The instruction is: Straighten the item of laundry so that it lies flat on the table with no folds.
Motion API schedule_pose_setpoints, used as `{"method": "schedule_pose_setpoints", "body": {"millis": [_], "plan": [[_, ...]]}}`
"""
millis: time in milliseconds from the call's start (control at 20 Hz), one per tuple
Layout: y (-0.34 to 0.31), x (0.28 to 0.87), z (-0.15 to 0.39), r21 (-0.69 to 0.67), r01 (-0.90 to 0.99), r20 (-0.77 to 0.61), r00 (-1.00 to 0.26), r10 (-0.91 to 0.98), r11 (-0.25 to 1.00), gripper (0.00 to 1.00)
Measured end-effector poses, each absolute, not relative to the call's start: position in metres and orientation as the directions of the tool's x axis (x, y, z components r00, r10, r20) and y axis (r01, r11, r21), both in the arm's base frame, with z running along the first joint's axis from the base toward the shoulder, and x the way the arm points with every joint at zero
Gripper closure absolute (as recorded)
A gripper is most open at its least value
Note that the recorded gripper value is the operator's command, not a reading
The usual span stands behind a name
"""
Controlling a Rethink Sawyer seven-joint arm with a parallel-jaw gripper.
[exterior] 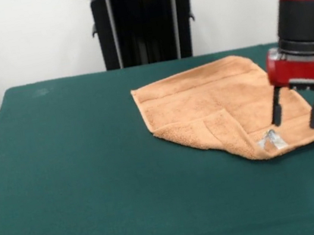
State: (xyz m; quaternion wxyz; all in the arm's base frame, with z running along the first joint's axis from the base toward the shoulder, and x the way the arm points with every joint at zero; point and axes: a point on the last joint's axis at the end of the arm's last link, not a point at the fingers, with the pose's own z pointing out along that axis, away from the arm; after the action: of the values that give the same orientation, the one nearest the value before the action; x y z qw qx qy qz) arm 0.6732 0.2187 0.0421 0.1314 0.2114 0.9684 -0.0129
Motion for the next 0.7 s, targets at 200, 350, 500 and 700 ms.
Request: {"method": "schedule_pose_setpoints", "body": {"millis": [200, 350, 500, 700], "plan": [[0.193, 0.683, 0.036, 0.034, 0.418, -0.283, -0.867, 0.410, 0.908, 0.00], [0.161, 0.690, 0.024, 0.024, 0.417, -0.317, -0.859, 0.403, 0.908, 0.00], [0.147, 0.691, 0.017, 0.016, 0.411, -0.336, -0.857, 0.392, 0.912, 0.00], [0.136, 0.691, 0.012, 0.000, 0.391, -0.366, -0.856, 0.364, 0.920, 0.00]]}}
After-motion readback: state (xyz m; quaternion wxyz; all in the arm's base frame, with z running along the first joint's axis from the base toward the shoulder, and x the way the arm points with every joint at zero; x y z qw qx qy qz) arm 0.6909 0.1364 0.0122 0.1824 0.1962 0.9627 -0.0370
